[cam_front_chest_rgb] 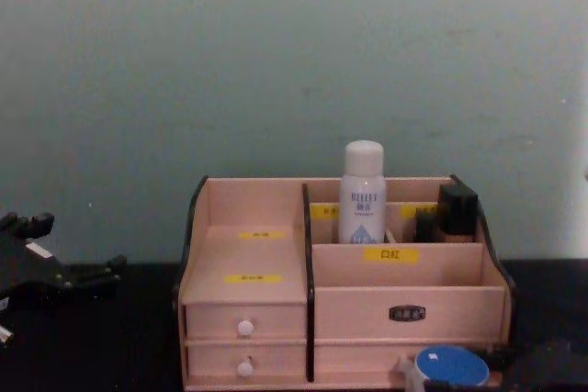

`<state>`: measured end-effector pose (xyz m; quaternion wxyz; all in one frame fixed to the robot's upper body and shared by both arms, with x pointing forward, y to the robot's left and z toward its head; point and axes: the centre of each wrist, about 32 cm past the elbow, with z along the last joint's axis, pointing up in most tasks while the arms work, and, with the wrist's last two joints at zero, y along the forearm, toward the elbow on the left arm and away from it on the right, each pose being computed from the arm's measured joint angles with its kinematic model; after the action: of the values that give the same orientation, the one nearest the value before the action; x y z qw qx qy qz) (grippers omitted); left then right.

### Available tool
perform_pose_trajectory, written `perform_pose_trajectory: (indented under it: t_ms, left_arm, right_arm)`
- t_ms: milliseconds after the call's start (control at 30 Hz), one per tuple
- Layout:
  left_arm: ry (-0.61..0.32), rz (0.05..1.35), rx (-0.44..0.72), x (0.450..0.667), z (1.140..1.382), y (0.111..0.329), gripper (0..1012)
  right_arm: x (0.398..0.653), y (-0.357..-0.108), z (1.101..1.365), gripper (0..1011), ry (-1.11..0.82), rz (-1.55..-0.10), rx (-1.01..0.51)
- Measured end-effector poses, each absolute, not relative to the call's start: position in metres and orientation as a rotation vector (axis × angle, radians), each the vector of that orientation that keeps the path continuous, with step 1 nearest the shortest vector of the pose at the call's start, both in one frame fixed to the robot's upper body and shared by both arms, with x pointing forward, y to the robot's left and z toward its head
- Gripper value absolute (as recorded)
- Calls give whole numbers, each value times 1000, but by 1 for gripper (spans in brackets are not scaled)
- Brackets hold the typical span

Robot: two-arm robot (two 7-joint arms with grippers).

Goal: Pick up the facial cleanser and watermelon frost from the table and place them into the tiered storage box.

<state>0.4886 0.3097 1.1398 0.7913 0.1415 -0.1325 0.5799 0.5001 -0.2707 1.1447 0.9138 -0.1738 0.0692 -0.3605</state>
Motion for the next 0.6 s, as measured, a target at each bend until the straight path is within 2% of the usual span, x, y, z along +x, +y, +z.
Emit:
perform_pose_trajectory:
  t_ms: [333,600]
  left_arm:
    - [-285,1248,304,489,1140,310,1001]
    - [-285,1248,305,489,1140,310,1001]
  right_arm:
    - [498,-272,1146,717,148,-732,-344]
    - [492,-276,1163,717,132,-676,-313]
